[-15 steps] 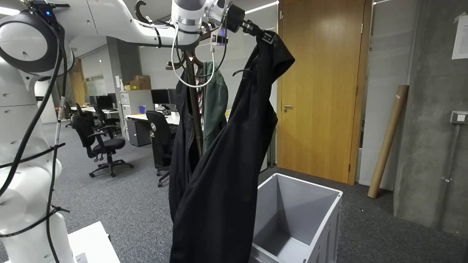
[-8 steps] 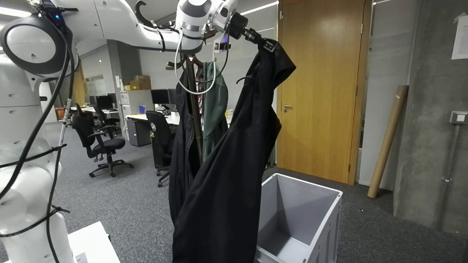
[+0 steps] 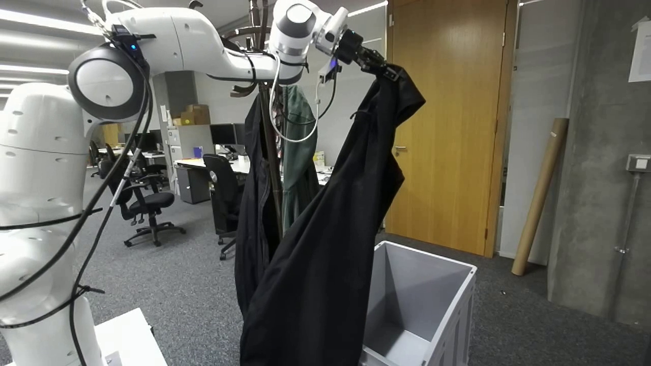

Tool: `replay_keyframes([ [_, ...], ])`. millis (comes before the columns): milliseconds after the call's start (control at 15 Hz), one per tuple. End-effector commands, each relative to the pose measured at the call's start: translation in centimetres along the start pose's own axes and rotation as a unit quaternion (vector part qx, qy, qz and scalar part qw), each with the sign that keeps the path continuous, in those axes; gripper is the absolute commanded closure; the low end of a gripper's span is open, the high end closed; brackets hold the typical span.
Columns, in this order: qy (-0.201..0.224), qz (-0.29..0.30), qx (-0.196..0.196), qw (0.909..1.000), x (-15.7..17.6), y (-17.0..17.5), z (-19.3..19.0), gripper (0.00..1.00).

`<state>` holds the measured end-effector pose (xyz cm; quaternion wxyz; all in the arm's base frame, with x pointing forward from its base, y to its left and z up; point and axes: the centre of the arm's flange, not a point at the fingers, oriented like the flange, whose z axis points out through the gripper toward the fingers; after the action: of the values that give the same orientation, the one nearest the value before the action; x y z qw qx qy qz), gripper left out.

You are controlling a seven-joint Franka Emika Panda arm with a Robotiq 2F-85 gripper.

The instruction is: Put the black hoodie in the white container.

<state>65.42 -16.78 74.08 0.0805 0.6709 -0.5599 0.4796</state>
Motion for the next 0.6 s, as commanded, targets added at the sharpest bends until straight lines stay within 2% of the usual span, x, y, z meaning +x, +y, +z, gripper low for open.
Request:
replay_keyframes([
  [0, 0.013, 0.056, -0.010, 0.9983, 2.3, -6.3, 3.1, 0.99],
  [333, -0.002, 0.078, -0.045, 0.9960, 0.2, -7.1, 7.3, 0.97],
  [400, -0.005, 0.080, -0.051, 0.9955, 0.1, -7.2, 7.9, 0.72],
  [467, -0.009, 0.084, -0.057, 0.9948, 0.0, -7.2, 8.4, 0.72],
  [533, -0.008, 0.090, -0.062, 0.9940, -0.1, -7.1, 8.8, 0.67],
])
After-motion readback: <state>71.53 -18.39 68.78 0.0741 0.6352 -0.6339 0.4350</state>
